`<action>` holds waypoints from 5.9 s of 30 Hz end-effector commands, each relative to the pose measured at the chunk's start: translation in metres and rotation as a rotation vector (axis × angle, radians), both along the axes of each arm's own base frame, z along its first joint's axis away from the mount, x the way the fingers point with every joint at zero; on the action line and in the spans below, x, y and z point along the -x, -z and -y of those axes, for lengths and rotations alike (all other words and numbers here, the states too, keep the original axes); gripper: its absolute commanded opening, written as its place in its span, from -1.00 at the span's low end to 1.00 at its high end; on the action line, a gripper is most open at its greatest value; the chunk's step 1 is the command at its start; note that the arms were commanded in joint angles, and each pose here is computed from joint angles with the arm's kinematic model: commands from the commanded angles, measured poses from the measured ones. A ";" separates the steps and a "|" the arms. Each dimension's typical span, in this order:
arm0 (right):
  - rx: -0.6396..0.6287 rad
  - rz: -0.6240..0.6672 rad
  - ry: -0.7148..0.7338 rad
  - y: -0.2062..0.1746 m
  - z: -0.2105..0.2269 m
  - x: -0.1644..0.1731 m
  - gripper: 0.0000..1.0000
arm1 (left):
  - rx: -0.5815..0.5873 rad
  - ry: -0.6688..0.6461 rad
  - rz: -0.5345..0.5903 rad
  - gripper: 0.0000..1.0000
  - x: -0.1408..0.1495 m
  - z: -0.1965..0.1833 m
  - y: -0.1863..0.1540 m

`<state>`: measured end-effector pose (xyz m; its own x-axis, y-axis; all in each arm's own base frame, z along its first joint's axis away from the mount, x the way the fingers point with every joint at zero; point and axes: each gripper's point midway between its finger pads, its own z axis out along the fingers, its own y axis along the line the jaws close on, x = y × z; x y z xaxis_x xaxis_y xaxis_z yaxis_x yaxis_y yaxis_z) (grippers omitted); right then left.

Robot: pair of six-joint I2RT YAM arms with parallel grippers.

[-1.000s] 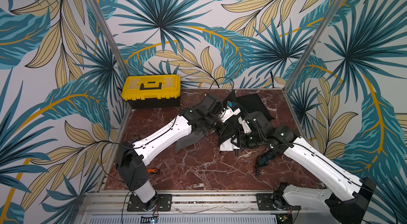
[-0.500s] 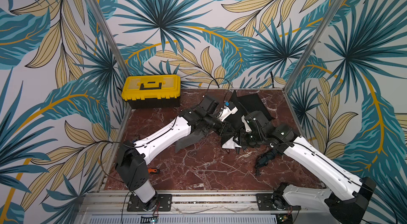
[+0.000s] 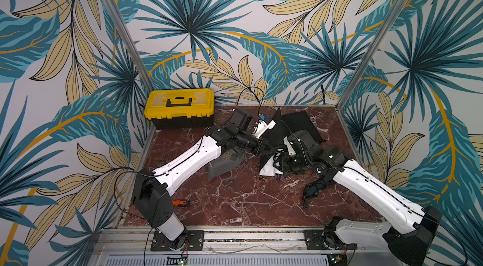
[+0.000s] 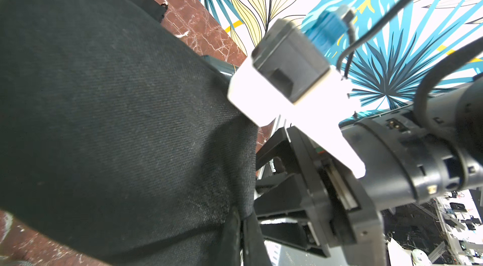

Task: Pack away hair dryers
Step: Place the hair dryer in the drawstring bag, then place the drawstring bag at the center of the board.

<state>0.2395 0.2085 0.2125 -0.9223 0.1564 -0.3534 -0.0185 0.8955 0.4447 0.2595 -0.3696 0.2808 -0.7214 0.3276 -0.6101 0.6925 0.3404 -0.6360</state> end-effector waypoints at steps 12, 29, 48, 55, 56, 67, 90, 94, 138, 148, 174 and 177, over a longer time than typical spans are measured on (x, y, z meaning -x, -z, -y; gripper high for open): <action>-0.016 -0.014 -0.037 -0.010 -0.009 -0.002 -0.13 | 0.086 0.013 0.016 -1.00 0.010 -0.002 -0.034; -0.042 0.197 0.023 -0.073 0.023 0.005 -0.02 | 0.134 -0.042 0.003 -1.00 -0.006 -0.017 -0.054; -0.220 0.256 0.206 -0.022 0.028 -0.002 -0.17 | 0.227 -0.065 -0.030 -1.00 -0.025 -0.037 -0.079; -0.242 0.300 0.189 -0.015 0.022 -0.009 -0.15 | 0.250 -0.036 -0.063 -1.00 -0.023 -0.032 -0.083; -0.247 0.307 0.188 -0.015 0.021 -0.010 -0.15 | 0.252 -0.034 -0.070 -1.00 -0.024 -0.032 -0.082; -0.293 0.360 0.155 -0.014 0.000 -0.030 -0.09 | 0.273 -0.011 -0.105 -1.00 -0.022 -0.028 -0.083; -0.314 0.501 0.186 -0.022 0.007 -0.042 -0.91 | 0.314 0.003 -0.120 -1.00 -0.022 -0.034 -0.096; -0.322 0.500 0.179 -0.022 0.006 -0.041 -0.88 | 0.324 0.005 -0.122 -1.00 -0.022 -0.035 -0.099; -0.419 0.667 0.129 -0.078 0.014 -0.024 -1.00 | 0.325 -0.151 -0.202 -1.00 -0.054 -0.056 -0.070; -0.386 0.703 0.138 -0.098 0.019 -0.027 -1.00 | 0.303 -0.236 -0.175 -1.00 -0.069 -0.073 -0.070; -0.240 0.390 0.018 -0.008 -0.016 -0.034 -0.66 | 0.240 -0.318 -0.259 -1.00 -0.073 -0.061 -0.010; -0.219 0.356 0.012 0.000 -0.012 -0.028 -0.43 | 0.216 -0.338 -0.279 -1.00 -0.075 -0.061 0.005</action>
